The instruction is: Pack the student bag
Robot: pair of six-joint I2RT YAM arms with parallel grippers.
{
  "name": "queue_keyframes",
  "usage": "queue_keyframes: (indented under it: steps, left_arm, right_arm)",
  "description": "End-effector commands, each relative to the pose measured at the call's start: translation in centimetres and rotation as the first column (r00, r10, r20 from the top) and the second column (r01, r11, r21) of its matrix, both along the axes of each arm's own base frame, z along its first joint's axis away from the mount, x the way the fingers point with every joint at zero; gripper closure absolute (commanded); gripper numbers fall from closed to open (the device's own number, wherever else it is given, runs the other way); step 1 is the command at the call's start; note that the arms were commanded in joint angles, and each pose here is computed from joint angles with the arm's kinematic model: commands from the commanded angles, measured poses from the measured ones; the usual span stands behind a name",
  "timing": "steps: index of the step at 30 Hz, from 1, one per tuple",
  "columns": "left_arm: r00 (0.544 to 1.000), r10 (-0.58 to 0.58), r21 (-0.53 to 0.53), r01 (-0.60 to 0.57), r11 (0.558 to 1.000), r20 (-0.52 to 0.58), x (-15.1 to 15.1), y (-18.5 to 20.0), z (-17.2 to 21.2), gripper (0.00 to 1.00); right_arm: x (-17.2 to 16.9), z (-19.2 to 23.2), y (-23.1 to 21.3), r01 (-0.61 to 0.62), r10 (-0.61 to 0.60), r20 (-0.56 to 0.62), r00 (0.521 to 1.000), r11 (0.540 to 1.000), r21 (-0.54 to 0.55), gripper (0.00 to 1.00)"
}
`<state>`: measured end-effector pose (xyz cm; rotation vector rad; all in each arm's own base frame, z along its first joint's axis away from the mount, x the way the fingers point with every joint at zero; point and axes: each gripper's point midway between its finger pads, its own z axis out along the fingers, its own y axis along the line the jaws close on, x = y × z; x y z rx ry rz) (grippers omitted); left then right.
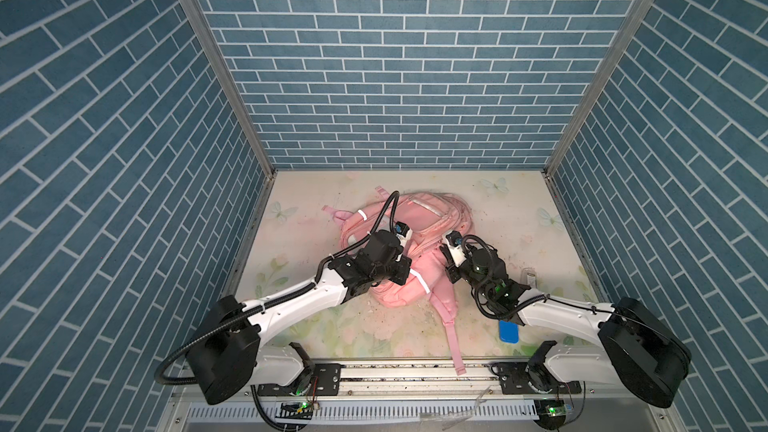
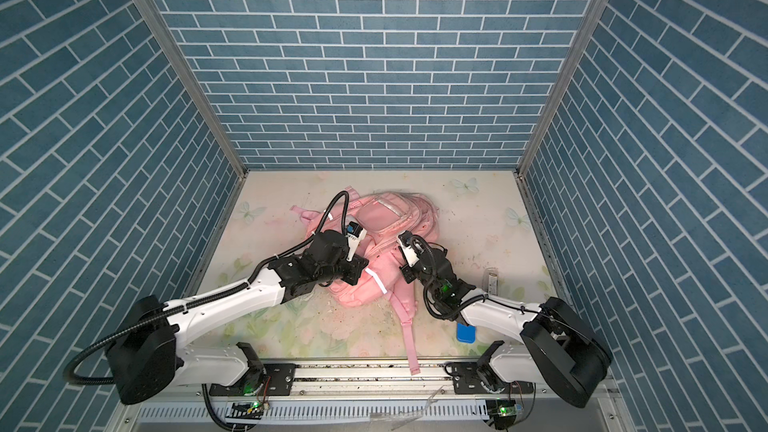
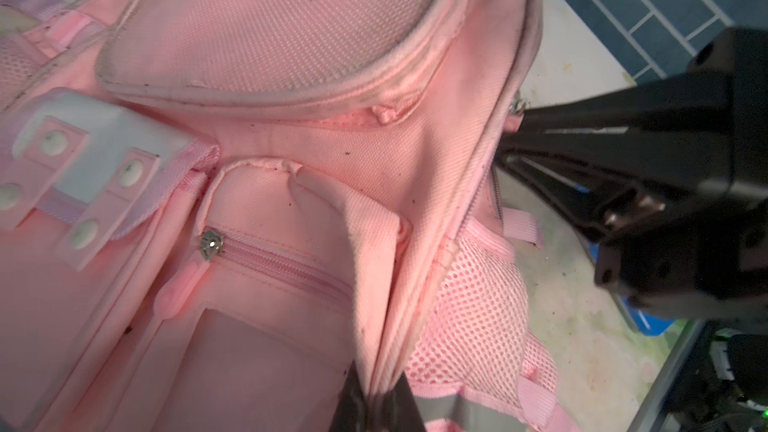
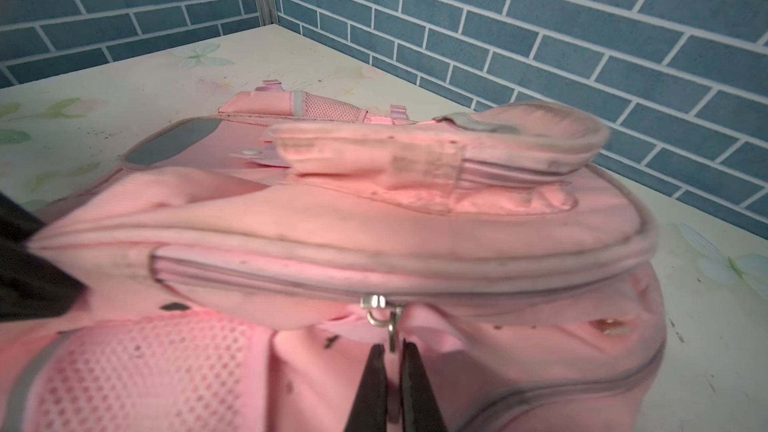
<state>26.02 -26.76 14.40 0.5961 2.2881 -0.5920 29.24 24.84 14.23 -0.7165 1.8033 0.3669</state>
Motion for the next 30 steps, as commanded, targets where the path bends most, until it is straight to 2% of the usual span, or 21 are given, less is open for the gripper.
queue_keyframes:
  steps: [1, 10, 16, 21, 24, 25, 27, 28, 30]
  left_arm:
    - [0.993, -0.019, 0.033, 0.015, 0.999, 0.12, 0.8, 1.5, 1.9, 1.0]
    - [0.985, -0.086, 0.102, 0.072, 0.992, 0.147, 2.3, 2.5, 1.3, 1.0]
    - [0.98, -0.112, 0.221, 0.075, 0.972, 0.163, 4.5, 4.9, 0.9, 1.0]
    - [0.977, -0.105, 0.295, 0.047, 0.954, 0.184, 6.4, 7.1, 0.5, 1.0]
    - [0.981, -0.038, 0.306, -0.023, 0.952, 0.192, 8.0, 8.1, 0.5, 1.0]
    - [0.983, -0.007, 0.274, -0.044, 0.961, 0.183, 8.3, 7.9, 0.8, 0.98]
    - [0.991, 0.01, 0.17, -0.033, 0.985, 0.136, 7.9, 6.5, 1.0, 0.64]
    - [0.994, 0.05, 0.107, -0.061, 0.992, 0.1, 7.8, 6.2, 1.1, 0.57]
    - [0.986, 0.169, 0.003, -0.169, 0.986, 0.008, 7.4, 6.2, 1.0, 0.52]
  right_arm:
    - [0.6, -0.8, -1.6, 0.042, -0.044, -0.062, 0.997, 0.999, -0.032, 1.0]
    - [-0.3, -0.3, 0.4, -0.078, 0.077, -0.104, 0.992, 0.997, -0.003, 1.0]
    - [-1.7, -0.6, 1.1, -0.11, 0.11, -0.146, 0.983, 0.994, 0.01, 1.0]
    - [-2.5, -0.5, 3.9, -0.149, 0.147, -0.148, 0.978, 0.989, -0.002, 1.0]
    - [-2.1, -0.8, 5.7, -0.154, 0.143, -0.161, 0.977, 0.987, -0.055, 1.0]
    - [-1.8, -0.8, 5.9, -0.143, 0.131, -0.172, 0.976, 0.988, -0.055, 1.0]
    - [-1.5, -0.6, 6.1, -0.13, 0.122, -0.17, 0.978, 0.991, -0.041, 1.0]
    - [-1.5, -0.5, 6.2, -0.133, 0.126, -0.165, 0.978, 0.991, -0.032, 1.0]
    - [-1.5, -0.3, 6.2, -0.133, 0.127, -0.159, 0.979, 0.991, -0.027, 1.0]
